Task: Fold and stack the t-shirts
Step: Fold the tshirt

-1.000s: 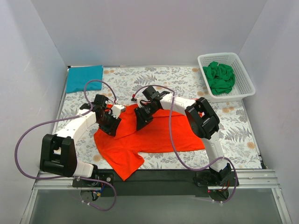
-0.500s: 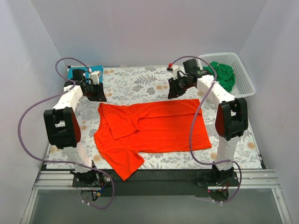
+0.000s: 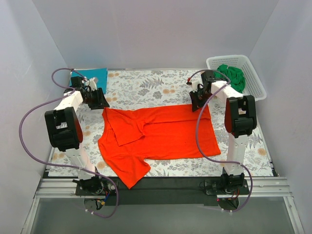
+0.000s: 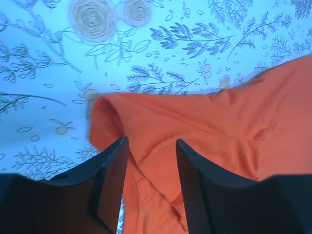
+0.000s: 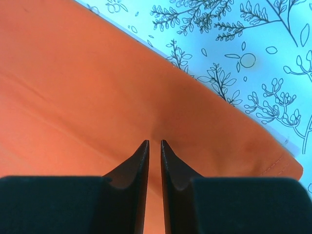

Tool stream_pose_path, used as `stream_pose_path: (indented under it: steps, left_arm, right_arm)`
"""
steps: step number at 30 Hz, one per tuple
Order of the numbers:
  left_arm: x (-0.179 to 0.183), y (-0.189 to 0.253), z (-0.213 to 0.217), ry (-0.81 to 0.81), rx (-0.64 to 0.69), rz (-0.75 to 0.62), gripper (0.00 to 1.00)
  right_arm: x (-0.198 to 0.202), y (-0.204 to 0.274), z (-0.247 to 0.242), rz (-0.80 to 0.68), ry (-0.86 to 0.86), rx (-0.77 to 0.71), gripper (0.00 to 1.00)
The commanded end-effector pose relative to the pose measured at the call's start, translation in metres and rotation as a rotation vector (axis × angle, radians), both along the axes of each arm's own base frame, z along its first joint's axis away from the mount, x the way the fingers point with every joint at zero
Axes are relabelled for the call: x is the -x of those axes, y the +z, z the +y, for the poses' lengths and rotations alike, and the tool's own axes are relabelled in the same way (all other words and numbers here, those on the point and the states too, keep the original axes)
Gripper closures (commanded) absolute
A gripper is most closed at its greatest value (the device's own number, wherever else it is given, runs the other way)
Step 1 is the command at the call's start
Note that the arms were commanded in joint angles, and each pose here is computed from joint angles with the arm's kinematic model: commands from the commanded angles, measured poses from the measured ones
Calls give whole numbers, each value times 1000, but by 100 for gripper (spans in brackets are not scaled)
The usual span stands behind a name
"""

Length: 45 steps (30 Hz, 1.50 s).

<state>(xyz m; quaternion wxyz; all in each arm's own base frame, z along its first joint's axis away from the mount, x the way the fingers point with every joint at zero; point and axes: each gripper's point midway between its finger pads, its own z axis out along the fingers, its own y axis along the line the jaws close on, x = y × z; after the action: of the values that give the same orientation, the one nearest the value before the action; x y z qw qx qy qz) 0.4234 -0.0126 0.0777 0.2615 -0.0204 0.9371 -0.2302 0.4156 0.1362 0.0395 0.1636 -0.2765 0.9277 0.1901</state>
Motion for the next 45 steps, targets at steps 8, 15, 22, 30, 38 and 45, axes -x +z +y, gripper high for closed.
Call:
stream_pose_path:
  steps: [8, 15, 22, 30, 38, 45]
  left_arm:
    - [-3, -5, 1, 106, 94, 23, 44]
    - [-6, -22, -3, 119, 136, 52, 44]
    - [-17, -28, -5, 135, 180, 35, 43]
    - [-22, -22, -7, 138, 214, 37, 44]
    - [-21, -49, 19, 252, 154, 100, 44]
    - [-7, -64, 76, 408, 73, 145, 44]
  right_arm:
    - [0, -5, -10, 4, 6, 41, 80]
    - [-8, 15, -9, -44, -6, 25, 79]
    - [-24, 15, -20, -87, -38, 63, 80]
    - [-29, 28, -18, -124, -67, 5, 80]
    - [-44, 3, -44, -140, -114, 150, 79]
    - [-39, -25, -65, -99, -164, 240, 79]
